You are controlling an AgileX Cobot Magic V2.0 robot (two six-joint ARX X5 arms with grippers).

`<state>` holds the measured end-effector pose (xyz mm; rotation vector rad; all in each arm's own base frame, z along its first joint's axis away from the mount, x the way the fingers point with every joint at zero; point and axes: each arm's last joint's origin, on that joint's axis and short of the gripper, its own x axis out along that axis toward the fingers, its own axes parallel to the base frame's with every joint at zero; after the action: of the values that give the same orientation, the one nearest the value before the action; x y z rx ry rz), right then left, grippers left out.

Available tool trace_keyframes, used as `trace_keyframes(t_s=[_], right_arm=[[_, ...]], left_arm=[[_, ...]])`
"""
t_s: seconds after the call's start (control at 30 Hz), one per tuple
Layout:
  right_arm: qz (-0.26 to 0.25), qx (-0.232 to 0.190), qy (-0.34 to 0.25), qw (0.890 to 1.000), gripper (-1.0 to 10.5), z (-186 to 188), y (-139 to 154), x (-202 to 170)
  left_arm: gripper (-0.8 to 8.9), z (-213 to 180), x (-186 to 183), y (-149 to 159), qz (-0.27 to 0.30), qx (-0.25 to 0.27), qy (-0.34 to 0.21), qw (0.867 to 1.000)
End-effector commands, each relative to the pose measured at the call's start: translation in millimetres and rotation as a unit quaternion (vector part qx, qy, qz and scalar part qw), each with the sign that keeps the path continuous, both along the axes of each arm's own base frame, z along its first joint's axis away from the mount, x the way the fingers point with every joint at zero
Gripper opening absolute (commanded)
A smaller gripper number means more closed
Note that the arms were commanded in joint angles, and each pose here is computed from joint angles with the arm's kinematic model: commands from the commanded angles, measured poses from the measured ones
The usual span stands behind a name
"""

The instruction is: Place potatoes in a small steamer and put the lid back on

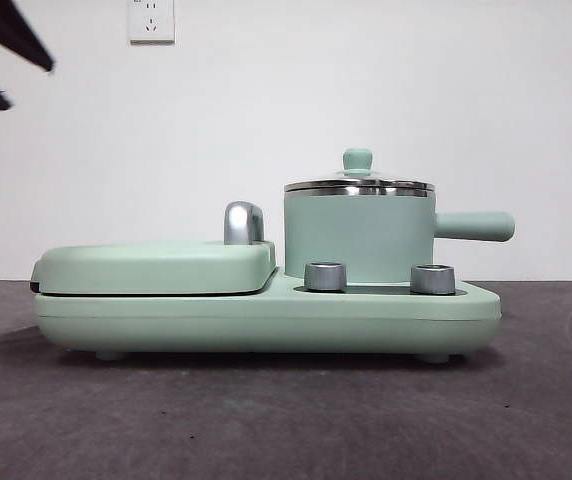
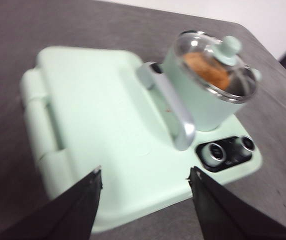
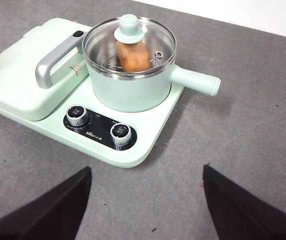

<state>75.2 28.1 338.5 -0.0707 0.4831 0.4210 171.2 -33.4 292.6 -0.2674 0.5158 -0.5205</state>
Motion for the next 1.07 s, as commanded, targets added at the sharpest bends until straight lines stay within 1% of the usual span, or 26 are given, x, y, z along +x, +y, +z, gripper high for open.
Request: trace_keyframes(t_s=[0.03, 0.1, 0.23, 0.27, 0.3, 0.33, 0.37, 0.47, 0.87, 0.9, 0.97, 1.03, 1.07], right_arm=[[-0.001, 0.005, -0.001, 1.000, 3.5, 1.6, 0.6, 1.2], [-0.001, 0.005, -0.001, 1.000, 3.5, 1.7, 0.6, 0.9], [-0.001, 0.008, -0.009, 1.000, 3.4, 3.1, 0.1, -0.5], [-0.001, 0.009, -0.011, 1.000, 2.6, 3.3, 0.2, -0.3], [-0.001, 0.008, -0.010, 1.000, 0.2, 3.1, 0.2, -0.3], [-0.001, 0.006, -0.009, 1.000, 0.2, 2.9, 0.1, -0.4], [0.000, 0.007, -0.009, 1.000, 0.3, 3.0, 0.2, -0.4], [0.003, 0.008, -0.009, 1.000, 0.3, 3.1, 0.4, -0.5], [0.003, 0.008, -0.009, 1.000, 0.3, 3.1, 0.4, -0.5], [0.003, 0.008, -0.009, 1.000, 0.3, 3.1, 0.4, -0.5], [0.003, 0.008, -0.009, 1.000, 0.3, 3.1, 0.4, -0.5], [0.003, 0.008, -0.009, 1.000, 0.3, 3.1, 0.4, -0.5], [0.003, 0.008, -0.009, 1.000, 0.3, 3.1, 0.4, -0.5]], left_arm=[[2.79, 2.1, -8.1, 1.0, 0.028, -0.042, 0.017, 0.999], [2.79, 2.4, -13.1, 0.9, 0.029, -0.049, 0.028, 0.998], [2.68, 5.6, -17.6, 1.4, 0.030, -0.054, 0.019, 0.998], [1.60, 6.2, -18.0, 1.5, 0.030, -0.054, 0.016, 0.998], [-0.29, 6.7, -18.7, 1.6, 0.030, -0.054, 0.015, 0.998], [0.19, 7.4, -18.8, 1.6, 0.030, -0.056, 0.012, 0.998], [0.06, 8.5, -18.4, 1.5, 0.029, -0.056, 0.006, 0.998], [0.06, 7.3, -19.3, 1.7, 0.030, -0.055, 0.013, 0.998], [0.06, 7.8, -19.8, 1.8, 0.030, -0.055, 0.011, 0.998], [0.06, 8.1, -20.3, 2.0, 0.028, -0.049, 0.005, 0.998], [0.06, 11.1, -24.6, 4.0, 0.018, 0.002, -0.043, 0.999], [0.06, 8.1, -33.5, 5.4, 0.016, 0.017, -0.068, 0.997], [0.06, 2.9, -39.9, 6.8, 0.019, 0.027, -0.091, 0.995]])
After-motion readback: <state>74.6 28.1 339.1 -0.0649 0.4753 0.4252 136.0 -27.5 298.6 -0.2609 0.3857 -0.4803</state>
